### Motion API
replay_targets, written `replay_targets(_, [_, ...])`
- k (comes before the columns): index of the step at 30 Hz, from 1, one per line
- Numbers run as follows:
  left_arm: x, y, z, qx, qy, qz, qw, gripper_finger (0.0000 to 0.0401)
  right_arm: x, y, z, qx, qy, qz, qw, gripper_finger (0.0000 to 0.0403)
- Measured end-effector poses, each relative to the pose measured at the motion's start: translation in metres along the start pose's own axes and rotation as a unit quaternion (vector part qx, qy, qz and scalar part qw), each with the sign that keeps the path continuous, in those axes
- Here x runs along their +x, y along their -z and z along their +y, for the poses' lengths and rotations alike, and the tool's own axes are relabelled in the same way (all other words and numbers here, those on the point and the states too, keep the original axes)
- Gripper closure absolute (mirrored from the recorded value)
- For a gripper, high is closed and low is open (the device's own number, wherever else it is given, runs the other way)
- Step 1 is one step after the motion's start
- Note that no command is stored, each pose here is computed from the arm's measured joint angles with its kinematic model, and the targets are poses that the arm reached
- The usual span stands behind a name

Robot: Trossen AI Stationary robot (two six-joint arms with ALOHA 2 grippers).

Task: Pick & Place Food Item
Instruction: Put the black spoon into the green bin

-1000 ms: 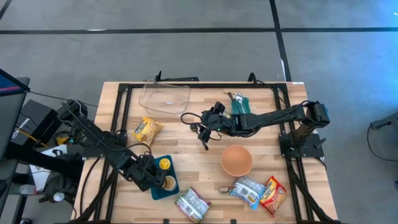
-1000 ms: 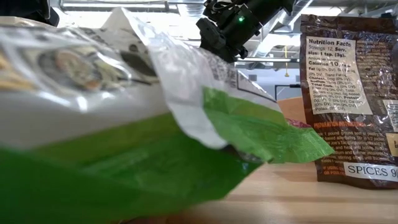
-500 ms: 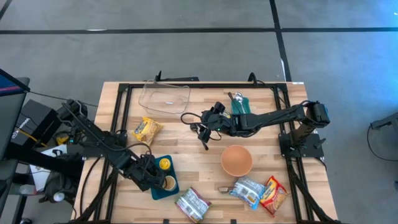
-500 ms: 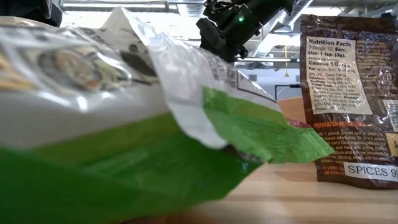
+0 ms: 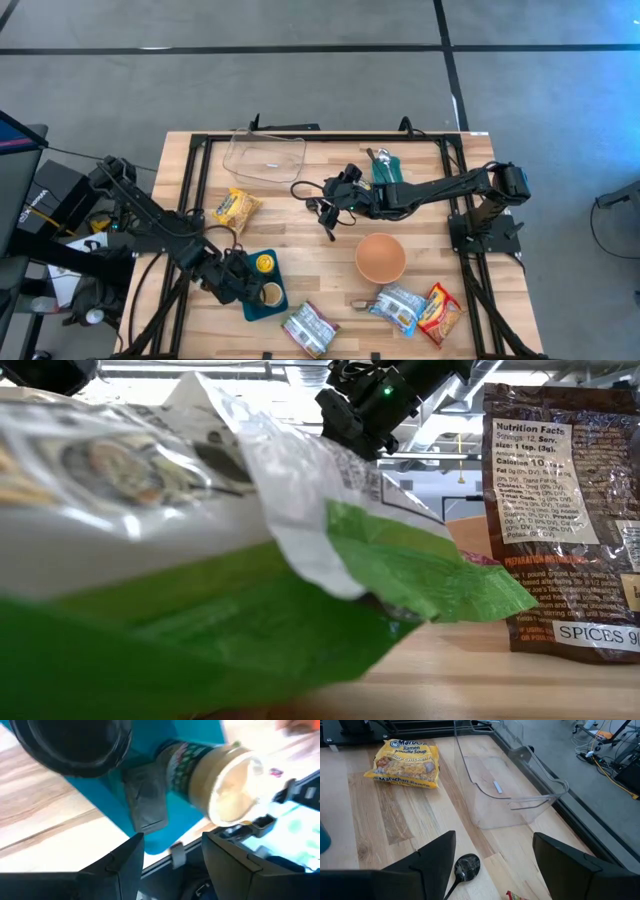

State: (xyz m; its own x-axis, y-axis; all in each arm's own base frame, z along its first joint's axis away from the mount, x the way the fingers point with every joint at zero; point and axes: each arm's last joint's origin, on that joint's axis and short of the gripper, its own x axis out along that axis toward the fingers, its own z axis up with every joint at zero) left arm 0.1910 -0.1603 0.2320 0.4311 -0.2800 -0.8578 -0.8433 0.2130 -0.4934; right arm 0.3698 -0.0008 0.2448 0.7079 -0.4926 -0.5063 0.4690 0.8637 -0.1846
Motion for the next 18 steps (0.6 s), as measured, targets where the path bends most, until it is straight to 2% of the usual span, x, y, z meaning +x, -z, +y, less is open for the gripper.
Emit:
replay_targets(6, [-0.018,-0.004,0.001,0.003,0.037,-0.029,0.999,0.0221,0.000,0.000,0.000,0.000,0.000,0.000,1.000,0.0143])
replay_targets(10, [-0.028,-0.008,0.000,0.044,0.073,-0.090,0.992,0.0229,0.000,0.000,0.000,-0.001,0.000,0.002,1.000,0.0143])
replay_targets(14, [-0.036,-0.013,-0.001,0.109,0.096,-0.154,0.977,0.0237,0.000,0.001,0.000,-0.002,0.001,0.004,1.000,0.0143])
replay_targets(18, [-0.043,-0.017,-0.001,0.183,0.102,-0.232,0.950,0.0244,0.000,0.002,0.000,-0.006,0.001,0.010,1.000,0.0143])
